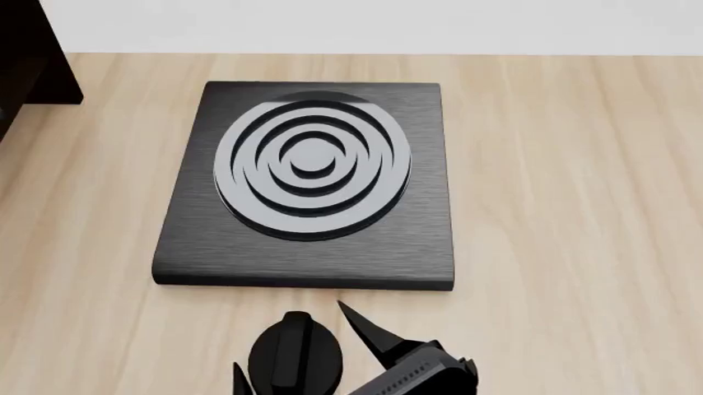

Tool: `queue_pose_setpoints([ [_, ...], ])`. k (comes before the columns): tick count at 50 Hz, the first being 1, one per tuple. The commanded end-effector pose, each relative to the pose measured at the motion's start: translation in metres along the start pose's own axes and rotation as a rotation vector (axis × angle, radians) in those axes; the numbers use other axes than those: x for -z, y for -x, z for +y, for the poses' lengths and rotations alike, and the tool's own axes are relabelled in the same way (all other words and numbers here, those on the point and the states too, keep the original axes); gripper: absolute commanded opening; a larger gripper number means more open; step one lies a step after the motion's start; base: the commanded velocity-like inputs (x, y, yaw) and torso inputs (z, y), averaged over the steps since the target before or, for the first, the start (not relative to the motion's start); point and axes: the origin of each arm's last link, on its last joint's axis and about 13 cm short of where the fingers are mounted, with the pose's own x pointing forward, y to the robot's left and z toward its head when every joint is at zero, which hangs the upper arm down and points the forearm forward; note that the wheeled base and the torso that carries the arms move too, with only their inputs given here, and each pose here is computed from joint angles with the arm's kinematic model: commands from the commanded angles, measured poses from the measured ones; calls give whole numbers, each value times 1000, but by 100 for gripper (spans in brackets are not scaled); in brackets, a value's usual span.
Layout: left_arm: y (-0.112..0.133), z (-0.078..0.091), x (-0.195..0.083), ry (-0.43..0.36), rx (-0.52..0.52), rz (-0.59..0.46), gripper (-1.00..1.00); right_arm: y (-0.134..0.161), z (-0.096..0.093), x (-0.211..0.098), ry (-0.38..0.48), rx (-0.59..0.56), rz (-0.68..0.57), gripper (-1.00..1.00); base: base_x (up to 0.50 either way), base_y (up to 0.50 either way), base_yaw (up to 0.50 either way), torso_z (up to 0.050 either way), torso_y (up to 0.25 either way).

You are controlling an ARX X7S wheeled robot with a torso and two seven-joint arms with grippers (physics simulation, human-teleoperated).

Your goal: Put the frying pan on the cabinet shelf.

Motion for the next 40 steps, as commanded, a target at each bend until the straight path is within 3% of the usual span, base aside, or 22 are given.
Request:
queue_pose_setpoints([
  [1, 3, 15, -7, -27, -91, -83, 100, 1, -3, 0, 9, 15, 2, 100, 0, 3, 0, 0, 0],
  [26, 42, 8, 28, -103, -29, -54, 100, 2, -2, 0, -1, 14, 5, 100, 0, 0, 1, 0, 0],
  [40, 66, 16, 47, -129, 0, -33, 100, 3, -3, 0, -2, 16, 3, 100, 0, 0, 0, 0, 0],
])
